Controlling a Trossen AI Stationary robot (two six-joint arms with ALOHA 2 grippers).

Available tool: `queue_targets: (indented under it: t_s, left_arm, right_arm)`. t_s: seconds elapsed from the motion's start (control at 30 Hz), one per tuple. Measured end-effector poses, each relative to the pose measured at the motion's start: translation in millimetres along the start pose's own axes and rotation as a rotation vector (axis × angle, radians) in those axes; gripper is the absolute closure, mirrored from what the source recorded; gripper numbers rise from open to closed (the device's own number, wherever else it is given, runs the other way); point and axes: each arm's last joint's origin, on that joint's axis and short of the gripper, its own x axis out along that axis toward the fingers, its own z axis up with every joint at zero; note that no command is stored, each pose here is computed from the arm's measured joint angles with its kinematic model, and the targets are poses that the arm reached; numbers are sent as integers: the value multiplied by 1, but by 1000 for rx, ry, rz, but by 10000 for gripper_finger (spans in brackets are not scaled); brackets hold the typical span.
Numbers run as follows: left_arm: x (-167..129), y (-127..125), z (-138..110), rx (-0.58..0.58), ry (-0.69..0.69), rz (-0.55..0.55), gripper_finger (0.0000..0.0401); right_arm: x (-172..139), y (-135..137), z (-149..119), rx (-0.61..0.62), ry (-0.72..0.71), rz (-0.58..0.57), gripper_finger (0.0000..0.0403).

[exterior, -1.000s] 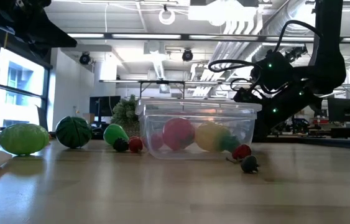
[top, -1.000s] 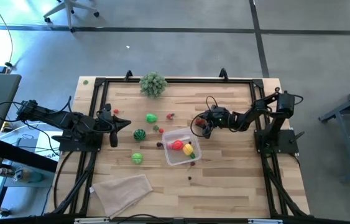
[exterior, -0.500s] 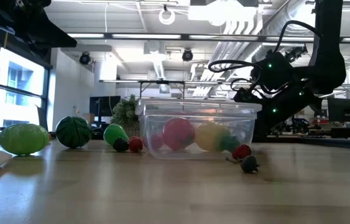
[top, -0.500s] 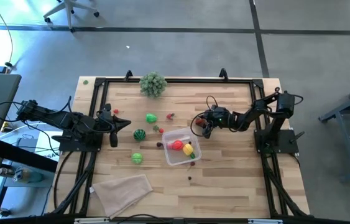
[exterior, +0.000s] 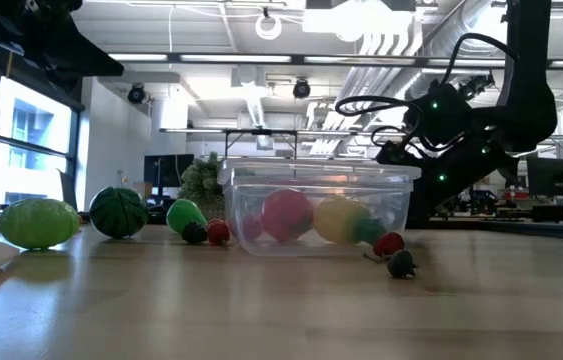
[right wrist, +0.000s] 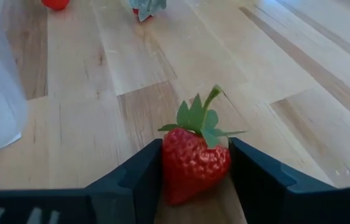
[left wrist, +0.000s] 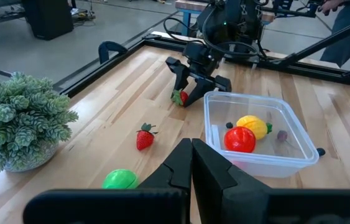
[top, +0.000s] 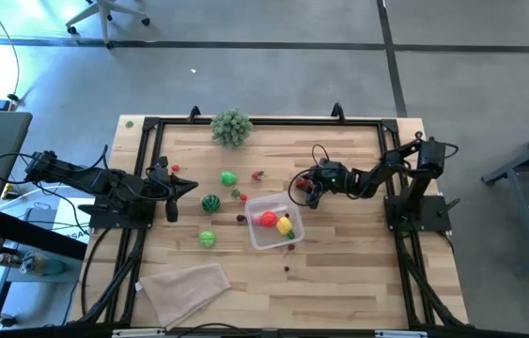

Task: Pick and placing Produce into tupperware
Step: Put the right red strawberry into the transparent bin

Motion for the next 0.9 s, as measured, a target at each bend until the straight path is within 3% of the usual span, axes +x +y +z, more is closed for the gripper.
queue_targets:
  t_s: [0.43, 0.9]
  left_arm:
    - [0, 0, 0, 0, 0, 0, 400]
    - [0, 0, 0, 0, 0, 0, 400]
  right_arm:
    - [-19, 1, 24, -21, -74, 4, 236]
    - [-21, 2, 22, -21, -31, 24, 238]
